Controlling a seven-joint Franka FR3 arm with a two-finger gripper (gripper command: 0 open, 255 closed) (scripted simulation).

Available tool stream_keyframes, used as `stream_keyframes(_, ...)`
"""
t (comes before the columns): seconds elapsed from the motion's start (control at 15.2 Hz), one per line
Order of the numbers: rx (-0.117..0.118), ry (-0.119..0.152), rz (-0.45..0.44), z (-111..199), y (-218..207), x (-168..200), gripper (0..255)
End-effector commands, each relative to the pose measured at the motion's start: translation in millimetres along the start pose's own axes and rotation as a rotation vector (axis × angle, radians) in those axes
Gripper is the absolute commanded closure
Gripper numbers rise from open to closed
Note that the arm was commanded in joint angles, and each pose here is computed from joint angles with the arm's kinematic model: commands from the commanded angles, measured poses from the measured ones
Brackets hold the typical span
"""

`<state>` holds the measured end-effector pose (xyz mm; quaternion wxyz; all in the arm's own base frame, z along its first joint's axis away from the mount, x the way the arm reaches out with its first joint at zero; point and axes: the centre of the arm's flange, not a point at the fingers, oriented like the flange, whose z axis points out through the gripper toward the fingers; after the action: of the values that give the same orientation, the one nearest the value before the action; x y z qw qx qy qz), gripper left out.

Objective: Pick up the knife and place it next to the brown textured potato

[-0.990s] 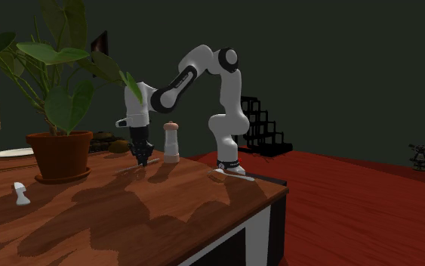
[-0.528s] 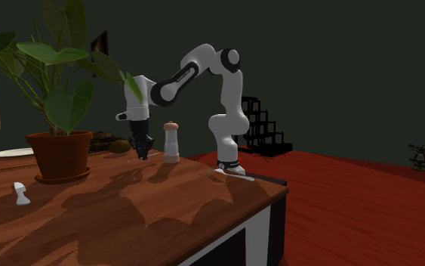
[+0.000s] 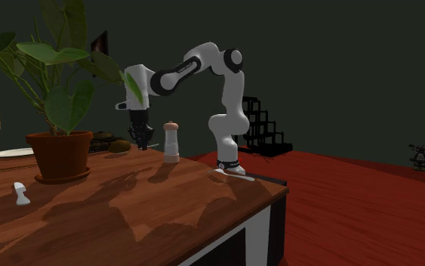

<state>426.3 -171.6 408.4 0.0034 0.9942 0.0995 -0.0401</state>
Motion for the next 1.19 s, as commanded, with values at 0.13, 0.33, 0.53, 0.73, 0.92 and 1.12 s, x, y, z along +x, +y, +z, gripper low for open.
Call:
stream_keyframes(0.13,0.000,0.000,0.000,-21.3,0.5,-0.4,255)
stream_keyframes(0.33,0.000,0.000,0.000,-37.1,0.5,-1.7,255)
stream_keyframes(0.53,0.000,0.000,0.000,-52.9,0.5,-3.0,255)
stream_keyframes(0.73,0.000,0.000,0.000,-68.7,0.5,-4.2,255)
stream_keyframes(0.92,0.000,0.000,0.000,-76.6,10.8,-13.0,255)
stream_keyframes(1.12,0.000,0.000,0.000,-75.0,42.1,-37.3,255)
